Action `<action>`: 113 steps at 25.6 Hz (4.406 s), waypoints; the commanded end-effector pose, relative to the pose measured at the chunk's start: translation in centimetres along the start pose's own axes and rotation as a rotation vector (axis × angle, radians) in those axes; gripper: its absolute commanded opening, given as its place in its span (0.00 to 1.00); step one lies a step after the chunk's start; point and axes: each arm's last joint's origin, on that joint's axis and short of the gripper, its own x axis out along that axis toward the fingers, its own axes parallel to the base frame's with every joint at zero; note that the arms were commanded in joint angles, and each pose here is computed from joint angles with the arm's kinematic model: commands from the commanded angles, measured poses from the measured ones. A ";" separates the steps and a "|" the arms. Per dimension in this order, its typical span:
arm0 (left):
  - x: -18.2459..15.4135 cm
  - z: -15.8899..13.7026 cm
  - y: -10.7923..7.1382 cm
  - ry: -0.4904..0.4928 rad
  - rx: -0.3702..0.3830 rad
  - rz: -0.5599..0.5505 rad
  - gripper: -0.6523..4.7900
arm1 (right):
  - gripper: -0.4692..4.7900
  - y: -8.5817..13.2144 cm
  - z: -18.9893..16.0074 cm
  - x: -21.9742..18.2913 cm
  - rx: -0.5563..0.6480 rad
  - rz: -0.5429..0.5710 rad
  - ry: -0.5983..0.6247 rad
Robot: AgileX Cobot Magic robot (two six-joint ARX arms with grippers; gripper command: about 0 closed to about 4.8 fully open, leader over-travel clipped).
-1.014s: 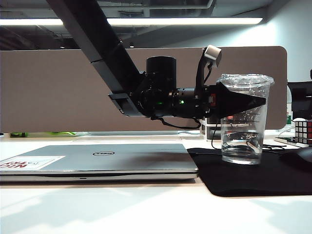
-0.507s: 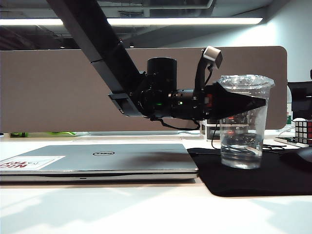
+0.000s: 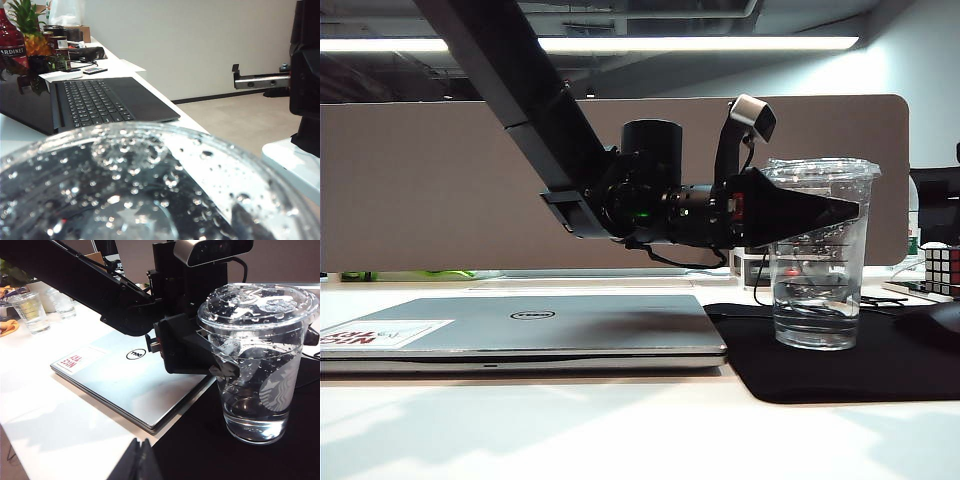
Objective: Pick up the coffee cup and place it on the right side of the laptop.
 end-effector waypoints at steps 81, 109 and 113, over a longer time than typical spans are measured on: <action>-22.6 5.1 -1.1 -0.045 -0.326 0.187 0.11 | 0.09 0.0 -0.1 0.0 -0.078 0.019 0.000; -29.6 10.9 -22.3 -0.109 -0.286 0.608 0.11 | 0.09 0.0 -0.1 0.0 -0.080 0.020 -0.002; -29.9 11.2 -24.5 -0.130 -0.310 0.661 0.11 | 0.09 0.0 -0.1 0.0 -0.082 0.023 -0.005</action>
